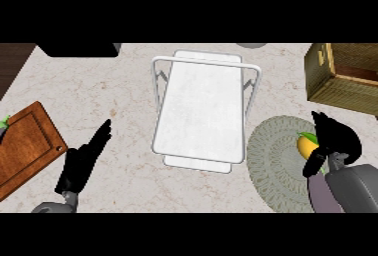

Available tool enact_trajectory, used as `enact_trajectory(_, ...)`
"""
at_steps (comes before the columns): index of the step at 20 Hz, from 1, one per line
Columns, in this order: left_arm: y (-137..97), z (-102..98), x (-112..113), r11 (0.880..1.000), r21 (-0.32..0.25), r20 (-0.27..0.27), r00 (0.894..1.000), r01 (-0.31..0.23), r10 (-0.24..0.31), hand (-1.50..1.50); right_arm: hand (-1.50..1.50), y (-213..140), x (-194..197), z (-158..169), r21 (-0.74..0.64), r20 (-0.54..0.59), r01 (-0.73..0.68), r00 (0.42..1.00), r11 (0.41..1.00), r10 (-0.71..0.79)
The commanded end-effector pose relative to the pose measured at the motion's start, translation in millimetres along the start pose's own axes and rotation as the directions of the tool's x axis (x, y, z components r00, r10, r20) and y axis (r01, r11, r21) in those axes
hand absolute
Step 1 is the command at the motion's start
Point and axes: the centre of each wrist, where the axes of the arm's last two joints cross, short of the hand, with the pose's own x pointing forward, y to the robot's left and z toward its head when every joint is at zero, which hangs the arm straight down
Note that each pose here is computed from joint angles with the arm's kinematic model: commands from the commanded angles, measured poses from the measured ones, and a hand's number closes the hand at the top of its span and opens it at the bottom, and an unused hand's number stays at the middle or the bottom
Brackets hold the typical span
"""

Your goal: Pick the lemon from the placemat and place it in the tiered shelf

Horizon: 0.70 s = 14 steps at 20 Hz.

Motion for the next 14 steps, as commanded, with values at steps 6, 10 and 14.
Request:
enact_trajectory(6,6.5,8.6,-3.0,1.000,0.021,0.014,1.000,0.004,-0.004,0.00,-1.50,3.6,-7.2,-10.2,0.017,-0.001,-0.006,1.000,1.000,0.006)
enact_trajectory(10,5.2,-4.4,7.1,1.000,-0.012,0.005,1.000,0.012,-0.012,0.00,-1.50,37.9,17.2,-22.0,0.013,-0.006,-0.034,0.999,0.999,0.034)
enact_trajectory(14,-5.8,-2.4,7.6,1.000,-0.015,0.002,1.000,-0.003,0.003,0.00,1.50,19.7,17.3,-32.5,0.040,0.031,0.004,1.000,0.999,-0.006)
